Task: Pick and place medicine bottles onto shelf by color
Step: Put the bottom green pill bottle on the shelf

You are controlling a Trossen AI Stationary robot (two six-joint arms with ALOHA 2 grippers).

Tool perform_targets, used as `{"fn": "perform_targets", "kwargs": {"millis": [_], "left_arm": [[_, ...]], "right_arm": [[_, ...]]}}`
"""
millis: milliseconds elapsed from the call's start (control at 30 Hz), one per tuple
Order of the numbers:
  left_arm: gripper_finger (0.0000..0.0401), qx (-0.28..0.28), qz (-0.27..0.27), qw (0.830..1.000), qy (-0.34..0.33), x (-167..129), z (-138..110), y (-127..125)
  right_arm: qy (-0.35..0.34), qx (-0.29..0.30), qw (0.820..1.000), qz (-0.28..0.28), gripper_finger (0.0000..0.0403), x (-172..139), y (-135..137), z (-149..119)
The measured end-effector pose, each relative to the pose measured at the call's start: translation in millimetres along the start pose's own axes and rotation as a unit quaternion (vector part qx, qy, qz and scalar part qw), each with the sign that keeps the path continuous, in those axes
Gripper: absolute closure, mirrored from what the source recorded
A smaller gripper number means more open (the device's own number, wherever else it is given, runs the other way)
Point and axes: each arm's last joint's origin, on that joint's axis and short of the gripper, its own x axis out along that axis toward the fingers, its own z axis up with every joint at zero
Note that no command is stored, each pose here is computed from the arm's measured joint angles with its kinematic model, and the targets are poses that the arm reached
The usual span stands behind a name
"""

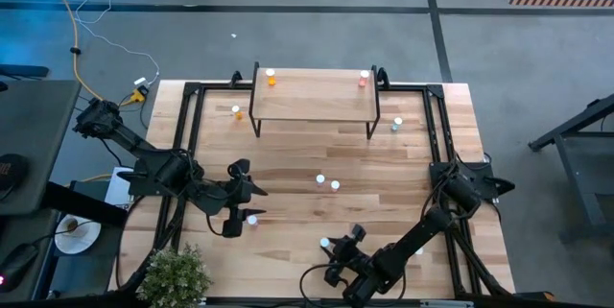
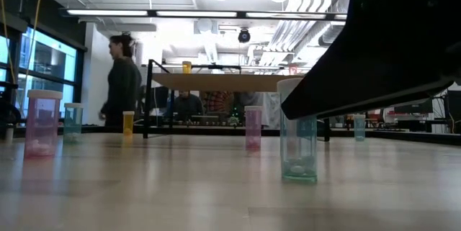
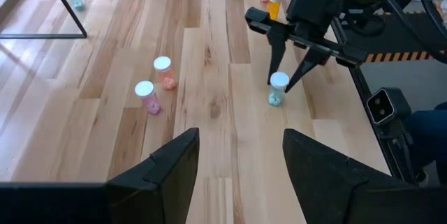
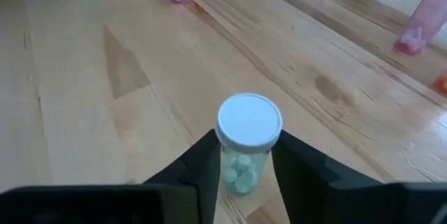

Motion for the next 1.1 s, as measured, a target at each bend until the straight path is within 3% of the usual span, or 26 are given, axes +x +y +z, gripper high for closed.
{"fn": "perform_targets", "kwargs": {"millis": [233,1100], "left_arm": [[0.0204,0.0,0.0,1.0,0.0,0.0,0.0,0.0],[0.0204,0.0,0.0,1.0,0.0,0.0,0.0,0.0]], "right_arm": [[-0.002,-0.001,1.0,-0.001,0.031,0.0,-0.1,0.1],[-0.037,0.011,0.999,-0.011,0.0313,-0.5,0.4,2.5]]}}
